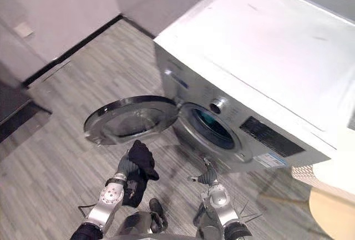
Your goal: Pick up the laundry basket with both hands and put the clothes into the washing machine.
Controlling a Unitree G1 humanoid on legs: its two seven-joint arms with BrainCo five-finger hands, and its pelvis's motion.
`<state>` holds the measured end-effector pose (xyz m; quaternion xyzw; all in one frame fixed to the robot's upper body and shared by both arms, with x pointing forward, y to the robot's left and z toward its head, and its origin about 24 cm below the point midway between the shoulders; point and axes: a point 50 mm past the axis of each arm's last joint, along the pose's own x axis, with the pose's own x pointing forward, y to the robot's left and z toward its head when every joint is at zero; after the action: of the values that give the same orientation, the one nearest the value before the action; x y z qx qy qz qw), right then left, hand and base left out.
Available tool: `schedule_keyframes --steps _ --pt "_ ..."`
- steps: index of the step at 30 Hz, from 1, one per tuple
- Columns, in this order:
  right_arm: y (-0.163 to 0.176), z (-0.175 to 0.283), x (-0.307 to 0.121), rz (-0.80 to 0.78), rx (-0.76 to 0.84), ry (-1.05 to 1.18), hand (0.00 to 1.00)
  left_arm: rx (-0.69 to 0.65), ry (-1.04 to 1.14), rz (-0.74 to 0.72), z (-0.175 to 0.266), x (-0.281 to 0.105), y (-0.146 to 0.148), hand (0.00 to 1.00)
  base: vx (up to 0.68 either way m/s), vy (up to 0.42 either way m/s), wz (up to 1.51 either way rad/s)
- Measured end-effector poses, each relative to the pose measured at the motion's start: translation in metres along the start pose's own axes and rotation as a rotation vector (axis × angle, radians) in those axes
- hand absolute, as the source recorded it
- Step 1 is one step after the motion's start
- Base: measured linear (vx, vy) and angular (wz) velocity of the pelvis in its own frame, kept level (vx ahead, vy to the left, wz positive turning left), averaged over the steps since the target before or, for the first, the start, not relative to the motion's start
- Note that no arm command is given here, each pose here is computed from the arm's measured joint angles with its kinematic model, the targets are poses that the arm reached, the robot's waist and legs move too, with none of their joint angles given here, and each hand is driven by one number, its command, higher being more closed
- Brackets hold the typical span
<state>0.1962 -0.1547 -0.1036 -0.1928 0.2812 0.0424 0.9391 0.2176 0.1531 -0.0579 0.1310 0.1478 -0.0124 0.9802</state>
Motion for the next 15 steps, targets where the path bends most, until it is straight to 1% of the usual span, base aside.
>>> schedule_keyframes --steps 3,5,8,11,15 --pt "-0.003 -0.017 -0.009 -0.003 -0.012 0.047 0.0 -0.011 0.026 -0.004 -0.006 -0.003 0.001 1.0 0.16 -0.17 -0.87" --pt "-0.007 -0.017 -0.008 -0.015 -0.008 0.047 0.0 -0.026 0.04 0.0 -0.01 -0.006 0.0 1.0 0.14 -0.002 -1.03" --pt "-0.024 -0.018 -0.006 -0.098 0.002 0.056 0.0 -0.052 0.031 -0.008 -0.006 -0.004 -0.008 1.0 0.12 0.117 -1.0" --pt "-0.033 -0.02 -0.006 -0.121 -0.004 0.063 0.0 -0.065 0.029 -0.015 -0.005 -0.005 -0.013 1.0 0.12 0.243 -0.88" --pt "-0.022 -0.025 -0.009 -0.105 0.037 0.088 0.0 -0.034 0.023 -0.027 -0.002 0.002 -0.01 1.0 0.08 0.159 -0.28"
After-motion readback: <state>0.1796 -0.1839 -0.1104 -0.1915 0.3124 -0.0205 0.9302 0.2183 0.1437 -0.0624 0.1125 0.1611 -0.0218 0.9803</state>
